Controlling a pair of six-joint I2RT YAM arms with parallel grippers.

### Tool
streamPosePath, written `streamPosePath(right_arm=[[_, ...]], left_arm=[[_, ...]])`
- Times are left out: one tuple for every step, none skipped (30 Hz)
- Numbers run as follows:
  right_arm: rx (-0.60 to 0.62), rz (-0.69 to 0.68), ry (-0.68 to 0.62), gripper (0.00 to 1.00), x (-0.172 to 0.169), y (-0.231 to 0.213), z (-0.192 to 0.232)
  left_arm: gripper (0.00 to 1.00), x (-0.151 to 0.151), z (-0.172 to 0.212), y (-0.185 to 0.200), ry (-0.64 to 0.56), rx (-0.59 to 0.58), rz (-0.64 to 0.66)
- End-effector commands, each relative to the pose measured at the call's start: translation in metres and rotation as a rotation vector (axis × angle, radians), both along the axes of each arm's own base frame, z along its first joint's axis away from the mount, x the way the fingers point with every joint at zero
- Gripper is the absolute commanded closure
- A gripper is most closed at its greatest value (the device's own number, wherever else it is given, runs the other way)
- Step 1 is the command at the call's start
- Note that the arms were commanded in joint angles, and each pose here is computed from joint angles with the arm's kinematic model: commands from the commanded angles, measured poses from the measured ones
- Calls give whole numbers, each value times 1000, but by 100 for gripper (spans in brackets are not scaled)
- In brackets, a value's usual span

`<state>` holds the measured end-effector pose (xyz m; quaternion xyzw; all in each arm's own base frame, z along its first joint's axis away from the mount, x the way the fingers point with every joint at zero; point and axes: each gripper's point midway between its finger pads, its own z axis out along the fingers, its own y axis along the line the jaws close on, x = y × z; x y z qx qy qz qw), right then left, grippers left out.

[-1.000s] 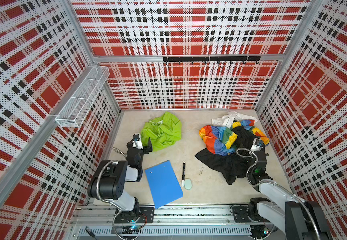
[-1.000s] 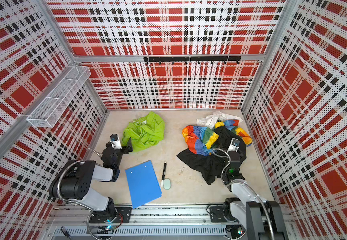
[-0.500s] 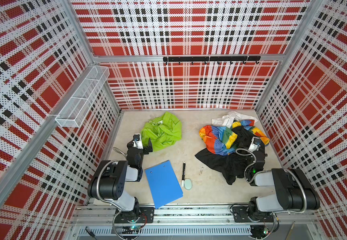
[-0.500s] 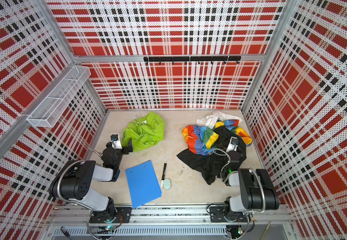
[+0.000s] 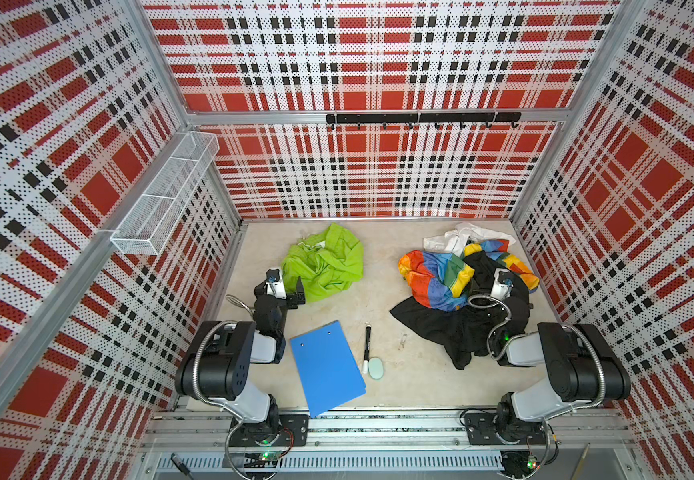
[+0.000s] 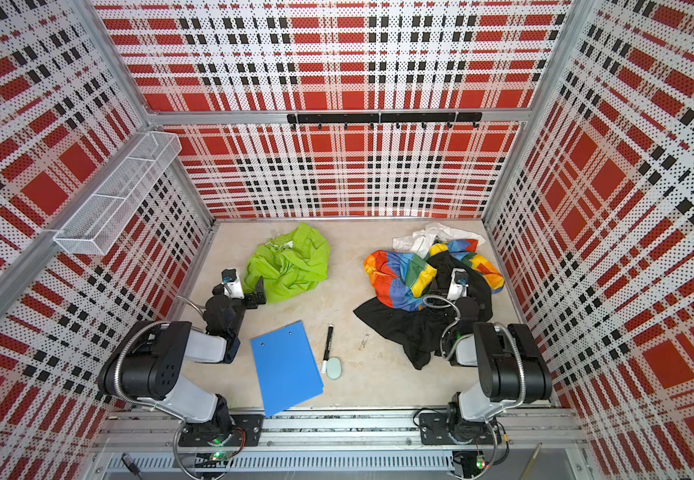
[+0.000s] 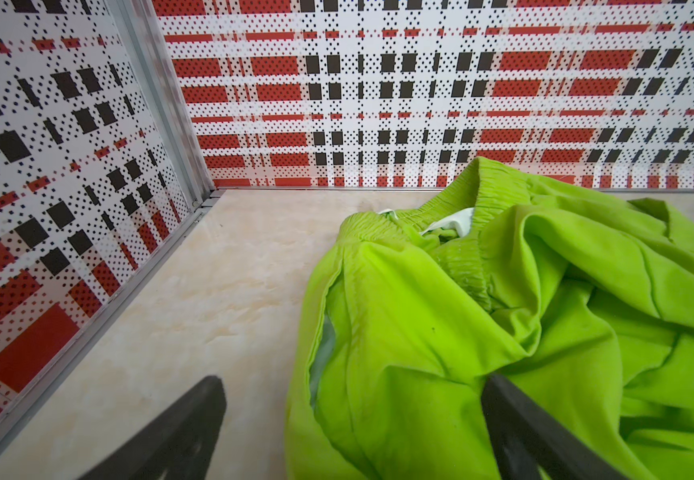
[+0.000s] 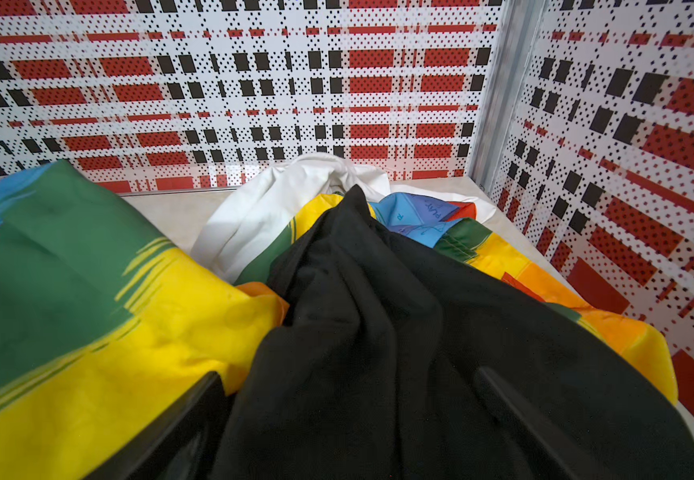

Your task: Pick out a specific cloth from the pile

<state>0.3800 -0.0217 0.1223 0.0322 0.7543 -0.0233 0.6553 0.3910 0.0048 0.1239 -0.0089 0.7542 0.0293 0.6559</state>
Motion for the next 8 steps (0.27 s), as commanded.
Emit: streamPosePath(right_arm=[[-20,19,-56,0,7,4,16],[-28,12,-48,0,8,5,15],[-33,10,-41,0,9,5,14],[-34,7,-41,0,10,5,14],[-35,6,-38,0,10,5,13],[-36,4,-41,0,9,5,14],[-38,2,-42,0,8,5,14],[-38,4,-50,0,7,5,16]], left_arm=[[1,3,9,0,-27,-13,-3],[1,3,9,0,-28,-14,-3],[1,3,9,1,-26,-14,-2],[1,3,9,0,-28,-13,-2],[1,3,9,0,-27,-13,-3],[1,3,9,1,-26,-13,-2],[1,3,9,1,-28,-13,-3],[1,3,9,1,-26,-12,-1]])
